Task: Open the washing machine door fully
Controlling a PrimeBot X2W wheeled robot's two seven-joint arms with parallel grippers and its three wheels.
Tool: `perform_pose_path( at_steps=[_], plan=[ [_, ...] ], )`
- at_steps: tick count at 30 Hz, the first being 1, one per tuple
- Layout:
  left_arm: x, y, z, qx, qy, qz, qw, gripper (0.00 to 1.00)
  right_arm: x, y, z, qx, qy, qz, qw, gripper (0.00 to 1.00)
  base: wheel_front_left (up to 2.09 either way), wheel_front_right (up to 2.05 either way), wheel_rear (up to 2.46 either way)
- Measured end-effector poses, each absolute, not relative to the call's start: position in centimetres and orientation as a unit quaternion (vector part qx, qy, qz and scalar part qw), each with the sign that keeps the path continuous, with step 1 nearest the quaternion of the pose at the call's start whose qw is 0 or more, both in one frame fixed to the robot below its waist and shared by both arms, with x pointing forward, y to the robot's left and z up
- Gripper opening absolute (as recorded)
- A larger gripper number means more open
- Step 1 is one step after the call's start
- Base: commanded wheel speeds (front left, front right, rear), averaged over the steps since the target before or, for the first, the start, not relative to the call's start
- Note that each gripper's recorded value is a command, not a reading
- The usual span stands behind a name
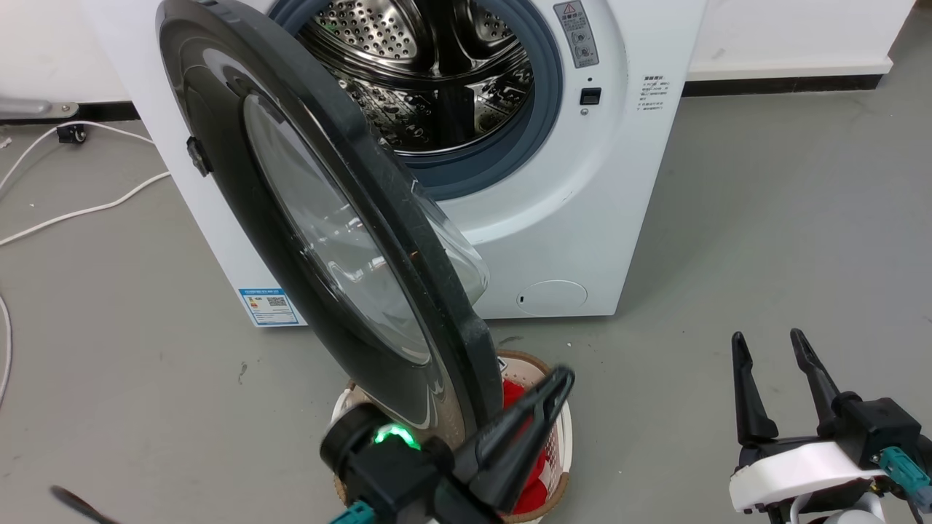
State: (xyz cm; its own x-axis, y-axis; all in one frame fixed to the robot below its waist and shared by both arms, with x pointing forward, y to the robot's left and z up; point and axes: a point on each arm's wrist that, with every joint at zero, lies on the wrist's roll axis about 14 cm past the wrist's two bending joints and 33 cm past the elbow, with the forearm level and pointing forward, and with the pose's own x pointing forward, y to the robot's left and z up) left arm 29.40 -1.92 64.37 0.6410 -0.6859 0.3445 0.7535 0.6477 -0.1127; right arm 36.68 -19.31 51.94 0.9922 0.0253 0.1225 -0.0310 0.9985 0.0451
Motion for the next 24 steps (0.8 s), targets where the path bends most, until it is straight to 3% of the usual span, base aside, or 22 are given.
perform_pose_path(
  at_steps=[9, 24],
  plan=[
    [29.2, -3.1, 57.8, -0.109, -0.034, -0.403, 0.908, 0.0, 36.8, -18.8, 51.5, 0.026, -0.052, 0.022, 0.998, 1.0, 0.0, 0.0, 0.0],
    [34.3, -3.7, 55.9, -0.092, -0.051, -0.36, 0.927, 0.0, 36.8, -19.4, 50.6, 0.029, -0.037, 0.012, 0.999, 1.0, 0.0, 0.0, 0.0]
  ],
)
